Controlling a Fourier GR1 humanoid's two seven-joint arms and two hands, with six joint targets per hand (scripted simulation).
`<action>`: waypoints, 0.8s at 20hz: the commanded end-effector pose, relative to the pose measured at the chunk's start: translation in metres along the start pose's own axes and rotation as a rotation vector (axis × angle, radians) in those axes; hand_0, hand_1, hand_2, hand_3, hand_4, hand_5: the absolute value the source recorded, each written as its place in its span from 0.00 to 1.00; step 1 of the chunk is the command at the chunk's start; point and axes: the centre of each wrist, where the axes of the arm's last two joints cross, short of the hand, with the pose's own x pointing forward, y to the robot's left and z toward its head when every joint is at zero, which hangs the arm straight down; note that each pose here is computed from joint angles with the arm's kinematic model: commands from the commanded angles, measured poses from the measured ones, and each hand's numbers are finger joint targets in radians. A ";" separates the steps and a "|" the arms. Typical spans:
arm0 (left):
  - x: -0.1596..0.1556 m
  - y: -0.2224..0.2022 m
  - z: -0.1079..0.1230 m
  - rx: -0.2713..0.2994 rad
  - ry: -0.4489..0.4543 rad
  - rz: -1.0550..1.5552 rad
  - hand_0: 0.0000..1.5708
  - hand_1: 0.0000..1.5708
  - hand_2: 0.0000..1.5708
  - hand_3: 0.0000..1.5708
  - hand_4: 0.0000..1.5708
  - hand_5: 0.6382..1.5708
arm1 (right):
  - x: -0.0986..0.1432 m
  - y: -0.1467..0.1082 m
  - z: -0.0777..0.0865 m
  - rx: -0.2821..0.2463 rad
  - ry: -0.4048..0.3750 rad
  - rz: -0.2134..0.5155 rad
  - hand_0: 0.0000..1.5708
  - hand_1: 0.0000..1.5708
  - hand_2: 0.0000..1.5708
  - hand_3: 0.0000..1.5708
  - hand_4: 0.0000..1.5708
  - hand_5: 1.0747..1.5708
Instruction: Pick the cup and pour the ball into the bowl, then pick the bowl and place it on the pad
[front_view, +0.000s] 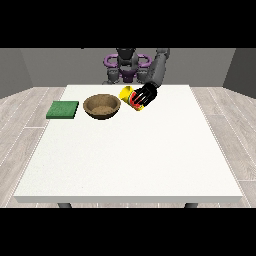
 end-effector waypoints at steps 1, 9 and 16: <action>0.017 -0.012 -0.009 0.015 0.026 -0.117 0.91 0.91 1.00 1.00 0.64 0.99 | -0.005 0.001 0.003 0.019 0.016 -0.023 0.00 0.00 0.00 0.00 0.19 0.98; 0.028 -0.023 -0.012 0.016 -0.094 -0.369 0.87 0.87 1.00 1.00 0.54 0.99 | -0.020 -0.019 -0.006 -0.048 0.008 -0.008 0.00 0.00 0.00 0.00 0.21 0.98; 0.054 -0.040 -0.027 -0.088 -0.221 -0.692 0.87 0.87 0.97 1.00 0.57 0.95 | -0.044 -0.004 -0.010 -0.020 0.108 -0.020 0.00 0.00 0.00 0.00 0.24 0.99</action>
